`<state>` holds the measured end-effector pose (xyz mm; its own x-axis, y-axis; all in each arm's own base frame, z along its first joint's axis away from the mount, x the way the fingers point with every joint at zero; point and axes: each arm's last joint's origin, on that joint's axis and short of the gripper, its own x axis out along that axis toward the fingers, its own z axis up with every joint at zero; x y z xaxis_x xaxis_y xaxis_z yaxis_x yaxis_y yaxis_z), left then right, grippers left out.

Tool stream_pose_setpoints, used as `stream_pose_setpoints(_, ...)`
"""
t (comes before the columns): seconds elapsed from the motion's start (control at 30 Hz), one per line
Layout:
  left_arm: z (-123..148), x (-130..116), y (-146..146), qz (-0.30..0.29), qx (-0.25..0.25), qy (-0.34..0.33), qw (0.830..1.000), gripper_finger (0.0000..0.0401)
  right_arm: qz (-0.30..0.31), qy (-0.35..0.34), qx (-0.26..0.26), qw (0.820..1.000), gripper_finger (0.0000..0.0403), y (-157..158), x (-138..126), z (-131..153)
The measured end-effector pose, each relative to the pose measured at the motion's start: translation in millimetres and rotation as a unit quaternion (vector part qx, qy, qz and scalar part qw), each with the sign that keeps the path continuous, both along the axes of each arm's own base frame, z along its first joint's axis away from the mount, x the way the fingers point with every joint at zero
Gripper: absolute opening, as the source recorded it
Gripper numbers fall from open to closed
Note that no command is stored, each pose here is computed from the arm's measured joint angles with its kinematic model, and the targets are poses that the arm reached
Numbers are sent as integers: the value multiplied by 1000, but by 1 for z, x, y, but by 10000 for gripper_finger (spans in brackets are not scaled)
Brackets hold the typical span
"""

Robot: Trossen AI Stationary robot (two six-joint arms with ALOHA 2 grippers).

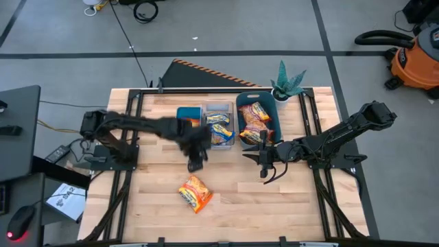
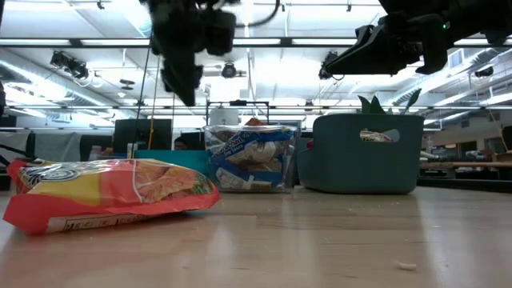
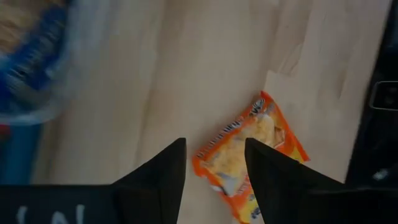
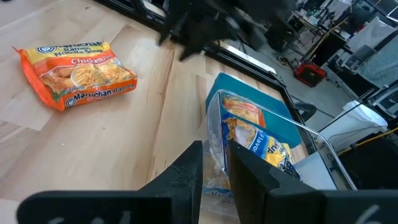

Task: Sort Maruchan noodles
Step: Put the orange noodle pack into the blue bin

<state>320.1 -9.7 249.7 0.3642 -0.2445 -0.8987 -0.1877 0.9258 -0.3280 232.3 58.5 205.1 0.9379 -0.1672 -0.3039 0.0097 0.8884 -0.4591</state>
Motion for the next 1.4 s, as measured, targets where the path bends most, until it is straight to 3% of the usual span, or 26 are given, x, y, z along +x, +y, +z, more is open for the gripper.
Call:
stream_pose_setpoints(0.17, -3, -4, -43, 75, 4, 28, 997, 169, 0, -1, 0, 1000, 79, 0, 0, 0)
stream_pose_setpoints(0.43, -43, -27, -81, 165, 7, 110, 980, 169, 15, 0, 9, 1000, 79, 1, 1, 0)
stream_pose_setpoints(0.57, -49, -30, -80, 192, 21, 107, 975, 169, 13, 5, 15, 1000, 79, 1, 0, -1)
stream_pose_setpoints(0.8, -56, -23, -63, 174, 33, 76, 981, 169, 38, 16, 41, 998, 79, 1, -4, -11)
stream_pose_setpoints(0.93, -62, -22, -53, 171, 35, 68, 982, 169, 31, -20, 33, 999, 79, 0, -4, -8)
stream_pose_setpoints(1.1, -73, -25, -49, 173, 38, 64, 982, 169, 21, -14, 25, 999, 79, 0, -4, -9)
stream_pose_setpoints(1.4, -90, -31, -50, 174, -25, 71, 982, 169, 6, -17, 19, 1000, 79, -8, -2, -9)
